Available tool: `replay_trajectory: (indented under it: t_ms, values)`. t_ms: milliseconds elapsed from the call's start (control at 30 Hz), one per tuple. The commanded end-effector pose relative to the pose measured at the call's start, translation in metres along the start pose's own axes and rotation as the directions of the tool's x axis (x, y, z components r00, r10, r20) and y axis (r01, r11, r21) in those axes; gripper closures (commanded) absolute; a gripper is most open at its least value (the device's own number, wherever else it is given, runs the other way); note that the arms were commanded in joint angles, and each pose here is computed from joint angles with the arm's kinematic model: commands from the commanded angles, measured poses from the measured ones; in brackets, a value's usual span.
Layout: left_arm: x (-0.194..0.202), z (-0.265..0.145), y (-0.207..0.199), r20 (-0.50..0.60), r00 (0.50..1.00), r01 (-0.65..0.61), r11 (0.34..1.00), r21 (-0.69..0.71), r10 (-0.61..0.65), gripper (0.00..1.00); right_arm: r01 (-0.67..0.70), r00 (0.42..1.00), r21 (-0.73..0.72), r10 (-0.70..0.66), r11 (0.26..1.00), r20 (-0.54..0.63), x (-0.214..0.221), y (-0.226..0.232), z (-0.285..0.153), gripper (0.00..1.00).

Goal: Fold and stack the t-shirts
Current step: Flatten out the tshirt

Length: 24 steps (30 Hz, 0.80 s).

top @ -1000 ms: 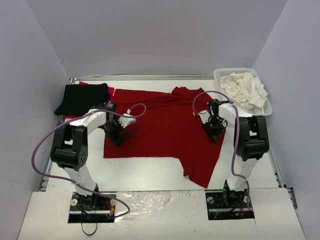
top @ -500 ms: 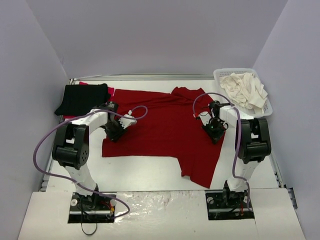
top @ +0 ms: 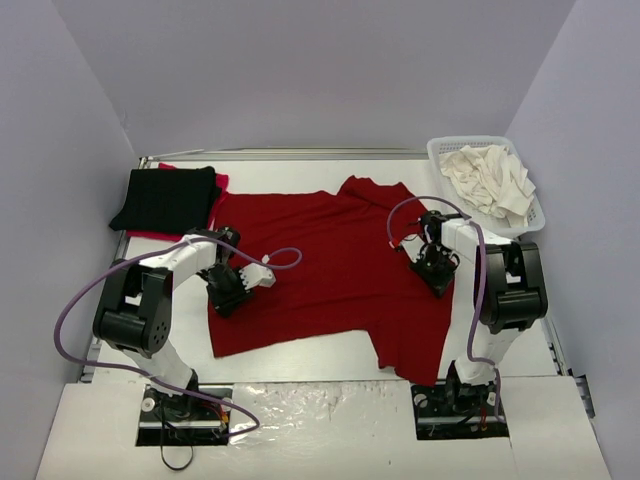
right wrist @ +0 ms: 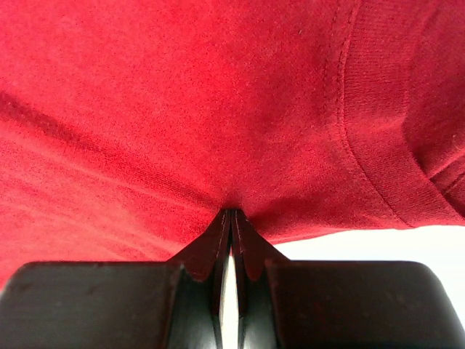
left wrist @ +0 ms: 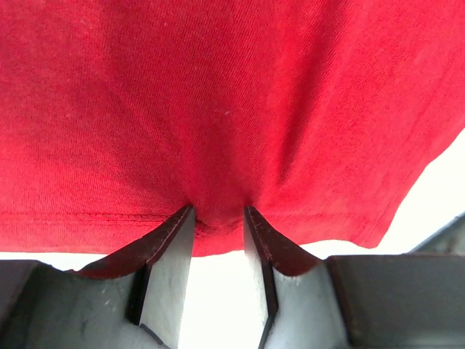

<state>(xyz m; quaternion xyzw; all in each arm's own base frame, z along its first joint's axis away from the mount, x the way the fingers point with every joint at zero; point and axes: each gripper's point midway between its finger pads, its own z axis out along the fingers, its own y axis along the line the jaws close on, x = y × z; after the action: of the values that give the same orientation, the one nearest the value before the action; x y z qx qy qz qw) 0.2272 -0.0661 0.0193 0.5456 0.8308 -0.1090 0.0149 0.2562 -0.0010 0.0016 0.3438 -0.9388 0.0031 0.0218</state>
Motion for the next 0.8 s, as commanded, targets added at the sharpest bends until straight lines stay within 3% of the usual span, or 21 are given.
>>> replay_trajectory:
  t_ms: [0, 167, 300, 367, 467, 500, 567, 667, 767]
  values:
    - [0.031, 0.009, -0.065, -0.102, 0.995, 0.041, 0.964, 0.263, -0.014, 0.68, -0.004, 0.978, -0.134, -0.024, 0.991, -0.206, 0.055, 0.034, 0.015, 1.00]
    - [0.031, 0.000, -0.071, -0.113, 0.993, 0.018, 0.956, 0.292, 0.016, 0.69, 0.046, 0.967, -0.183, -0.090, 0.982, -0.237, 0.063, 0.045, -0.004, 1.00]
    - [0.016, -0.028, -0.076, -0.050, 0.998, -0.023, 0.949, 0.315, 0.040, 0.68, 0.070, 0.976, -0.179, -0.105, 0.981, -0.192, 0.053, 0.041, -0.029, 1.00]
    - [-0.003, -0.054, -0.063, 0.015, 0.998, -0.058, 0.969, 0.241, 0.056, 0.59, 0.083, 0.986, -0.178, -0.106, 0.981, -0.127, 0.036, 0.037, -0.050, 1.00]
    - [-0.028, -0.101, -0.050, 0.097, 0.992, -0.098, 0.987, 0.130, 0.086, 0.52, 0.099, 0.995, -0.151, -0.100, 0.983, 0.003, 0.001, 0.026, -0.089, 0.91]
    - [-0.032, -0.113, -0.049, 0.108, 0.990, -0.102, 0.989, 0.110, 0.090, 0.50, 0.106, 0.994, -0.141, -0.102, 0.984, 0.038, -0.009, 0.022, -0.099, 0.80]
    - [-0.053, -0.149, -0.032, 0.179, 0.978, -0.111, 0.994, -0.005, 0.110, 0.44, 0.111, 0.983, -0.088, -0.096, 0.990, 0.157, -0.041, 0.008, -0.129, 0.75]
    - [-0.078, -0.189, -0.009, 0.311, 0.946, -0.045, 0.987, -0.152, 0.091, 0.41, 0.068, 0.944, 0.004, -0.065, 0.998, 0.322, -0.091, -0.019, -0.163, 0.71]
    - [-0.097, -0.220, 0.031, 0.495, 0.869, 0.157, 0.942, -0.295, 0.010, 0.40, -0.011, 0.899, 0.038, -0.007, 0.999, 0.437, -0.138, -0.042, -0.168, 0.69]
